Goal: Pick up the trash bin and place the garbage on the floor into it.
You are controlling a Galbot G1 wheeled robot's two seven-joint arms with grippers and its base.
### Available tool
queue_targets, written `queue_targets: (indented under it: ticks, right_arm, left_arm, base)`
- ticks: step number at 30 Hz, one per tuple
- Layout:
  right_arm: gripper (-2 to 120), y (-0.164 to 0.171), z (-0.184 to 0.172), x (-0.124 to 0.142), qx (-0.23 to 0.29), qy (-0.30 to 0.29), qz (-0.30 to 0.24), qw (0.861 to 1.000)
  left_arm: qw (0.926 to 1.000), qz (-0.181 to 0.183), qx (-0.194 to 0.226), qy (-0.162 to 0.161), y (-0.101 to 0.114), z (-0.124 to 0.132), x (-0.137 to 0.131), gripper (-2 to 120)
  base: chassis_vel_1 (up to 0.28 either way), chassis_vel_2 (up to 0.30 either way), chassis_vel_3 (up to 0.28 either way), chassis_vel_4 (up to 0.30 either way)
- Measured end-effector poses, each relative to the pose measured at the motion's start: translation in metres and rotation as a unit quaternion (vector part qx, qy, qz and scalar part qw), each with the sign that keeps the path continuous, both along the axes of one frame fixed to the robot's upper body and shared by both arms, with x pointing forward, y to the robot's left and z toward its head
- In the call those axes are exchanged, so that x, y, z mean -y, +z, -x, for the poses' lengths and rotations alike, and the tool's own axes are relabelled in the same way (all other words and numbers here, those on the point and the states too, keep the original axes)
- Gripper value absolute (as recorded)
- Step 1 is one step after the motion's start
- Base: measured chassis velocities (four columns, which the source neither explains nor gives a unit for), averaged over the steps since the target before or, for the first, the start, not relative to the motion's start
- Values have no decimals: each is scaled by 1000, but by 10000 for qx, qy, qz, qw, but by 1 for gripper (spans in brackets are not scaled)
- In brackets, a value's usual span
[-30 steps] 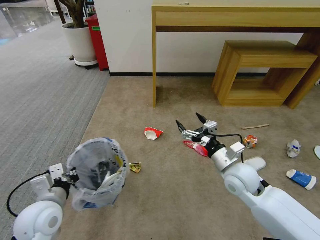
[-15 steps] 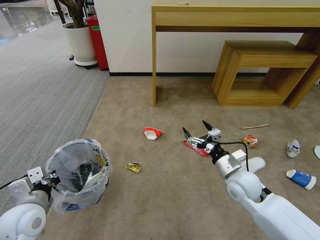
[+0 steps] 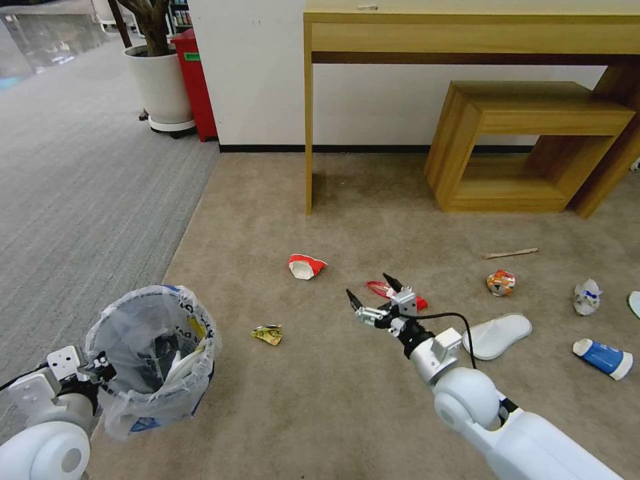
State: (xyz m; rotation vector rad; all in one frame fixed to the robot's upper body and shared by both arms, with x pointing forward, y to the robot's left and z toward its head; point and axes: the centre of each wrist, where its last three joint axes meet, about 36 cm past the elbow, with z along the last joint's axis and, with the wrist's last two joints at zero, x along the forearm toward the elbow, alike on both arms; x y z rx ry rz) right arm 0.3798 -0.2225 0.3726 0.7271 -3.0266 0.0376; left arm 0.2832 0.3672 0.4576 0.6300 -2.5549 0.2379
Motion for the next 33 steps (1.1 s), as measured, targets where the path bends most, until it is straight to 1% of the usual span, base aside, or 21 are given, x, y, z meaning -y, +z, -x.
queue_targets:
  ticks: [4,11,19,22,23,33]
  right_arm:
    - [100,-12,10,3,29,-6,147,9999]
    - [99,-19,19,10,56,-116,320,9994]
    - [91,-24,23,25,129,-278,568,9979]
    - [90,-25,24,27,143,-295,604,9976]
    - [89,-26,25,29,125,-305,612,9976]
    - [88,-27,24,34,153,-339,658,9971]
  left_arm:
    - [10000,41,31,28,0,2,2,0]
    - [9999,19,99,58,4,4,1,0]
    - [9999,18,132,64,5,6,-1,0]
    - [9999,11,139,75,5,6,-2,0]
    - [9999,2,134,94,5,6,-4,0]
    - [9997,-36,112,201,4,6,-13,0]
  base:
    - [0,0,0,0]
    - [0,0,0,0]
    - [0,0,0,0]
    - [0,0,0,0]
    - [0,0,0,0]
    - [0,0,0,0]
